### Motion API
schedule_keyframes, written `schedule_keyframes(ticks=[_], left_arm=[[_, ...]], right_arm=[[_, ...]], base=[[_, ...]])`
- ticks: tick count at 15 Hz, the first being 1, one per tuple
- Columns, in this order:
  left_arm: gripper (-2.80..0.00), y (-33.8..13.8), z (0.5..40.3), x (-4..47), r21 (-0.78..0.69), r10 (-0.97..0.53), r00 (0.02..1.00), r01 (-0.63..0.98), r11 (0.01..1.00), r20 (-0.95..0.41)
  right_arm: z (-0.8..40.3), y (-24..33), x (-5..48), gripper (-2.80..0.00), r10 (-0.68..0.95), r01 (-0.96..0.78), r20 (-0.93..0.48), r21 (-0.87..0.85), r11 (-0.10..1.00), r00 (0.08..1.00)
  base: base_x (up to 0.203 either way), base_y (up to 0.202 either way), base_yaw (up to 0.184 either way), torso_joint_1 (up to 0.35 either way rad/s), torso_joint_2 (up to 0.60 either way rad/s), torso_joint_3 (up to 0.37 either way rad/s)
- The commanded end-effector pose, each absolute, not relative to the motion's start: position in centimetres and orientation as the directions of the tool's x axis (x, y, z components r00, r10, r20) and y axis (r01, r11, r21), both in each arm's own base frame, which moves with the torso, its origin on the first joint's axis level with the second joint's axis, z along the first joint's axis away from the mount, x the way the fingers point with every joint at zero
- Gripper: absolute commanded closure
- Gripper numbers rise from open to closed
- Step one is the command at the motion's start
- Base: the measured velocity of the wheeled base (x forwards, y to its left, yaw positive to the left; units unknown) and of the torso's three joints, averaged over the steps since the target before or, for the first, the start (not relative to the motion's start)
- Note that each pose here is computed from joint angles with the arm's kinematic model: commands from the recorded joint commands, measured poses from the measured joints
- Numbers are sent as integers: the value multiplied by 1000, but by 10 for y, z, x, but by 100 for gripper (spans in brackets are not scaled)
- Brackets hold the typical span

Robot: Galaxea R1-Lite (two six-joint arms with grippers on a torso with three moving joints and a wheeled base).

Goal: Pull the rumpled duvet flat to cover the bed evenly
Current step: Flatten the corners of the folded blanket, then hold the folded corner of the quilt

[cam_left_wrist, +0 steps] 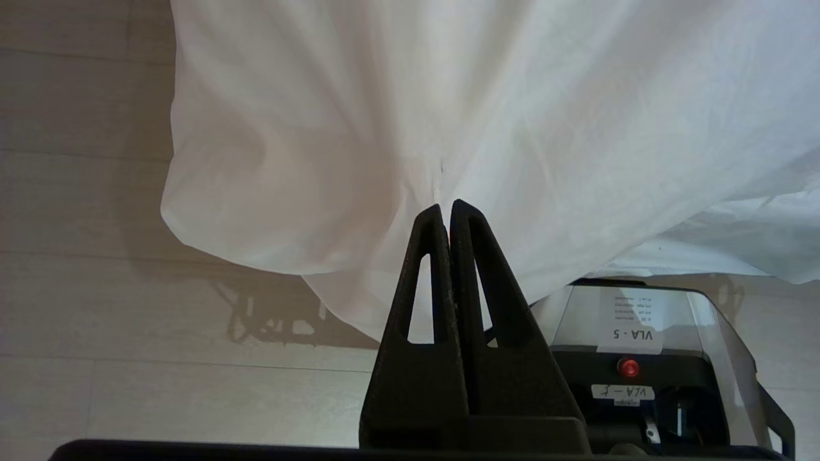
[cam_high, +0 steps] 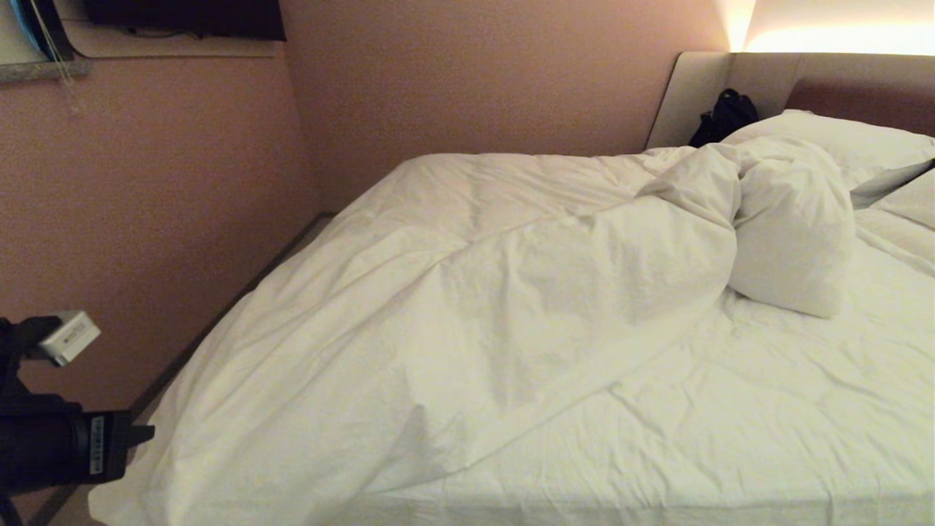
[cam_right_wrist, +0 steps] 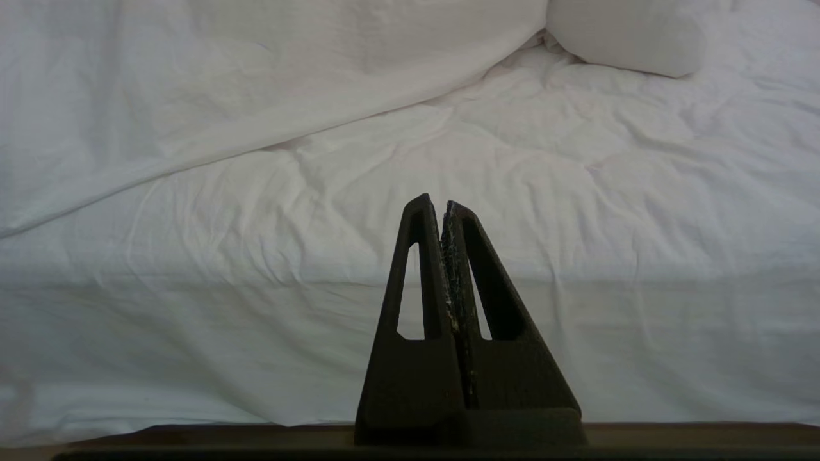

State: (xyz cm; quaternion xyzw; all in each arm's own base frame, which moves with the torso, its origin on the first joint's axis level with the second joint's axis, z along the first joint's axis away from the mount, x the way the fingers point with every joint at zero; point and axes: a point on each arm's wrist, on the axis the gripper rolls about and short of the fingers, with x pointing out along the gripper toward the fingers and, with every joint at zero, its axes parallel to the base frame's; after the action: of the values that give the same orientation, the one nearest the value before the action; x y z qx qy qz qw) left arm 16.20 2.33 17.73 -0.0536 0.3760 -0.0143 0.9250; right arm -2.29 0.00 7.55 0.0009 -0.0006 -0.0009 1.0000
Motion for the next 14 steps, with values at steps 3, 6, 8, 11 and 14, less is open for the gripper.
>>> schedule_keyframes(ticks=[3, 6, 8, 11, 14], left_arm=[[0, 22, 182, 155, -107, -66, 740, -8, 994, -669], [0, 19, 198, 138, -98, -55, 806, -3, 995, -589], [0, 15, 215, 115, -83, -43, 871, 2, 997, -489], [0, 7, 232, 67, -50, -28, 952, 13, 999, -304], [0, 0, 238, 27, -61, -14, 989, 6, 998, -144]], right_arm=[[75, 0, -23, 0, -2, 2, 0, 2, 1000, 1000], [75, 0, -23, 0, -2, 2, 0, 0, 1000, 1000], [75, 0, -23, 0, -2, 2, 0, 2, 1000, 1000], [75, 0, -23, 0, -3, 3, 0, 2, 1000, 1000], [75, 0, -23, 0, -2, 2, 0, 2, 1000, 1000]], base=[[0, 0, 0, 0, 0, 0], [0, 0, 0, 0, 0, 0], [0, 0, 0, 0, 0, 0], [0, 0, 0, 0, 0, 0], [0, 0, 0, 0, 0, 0]])
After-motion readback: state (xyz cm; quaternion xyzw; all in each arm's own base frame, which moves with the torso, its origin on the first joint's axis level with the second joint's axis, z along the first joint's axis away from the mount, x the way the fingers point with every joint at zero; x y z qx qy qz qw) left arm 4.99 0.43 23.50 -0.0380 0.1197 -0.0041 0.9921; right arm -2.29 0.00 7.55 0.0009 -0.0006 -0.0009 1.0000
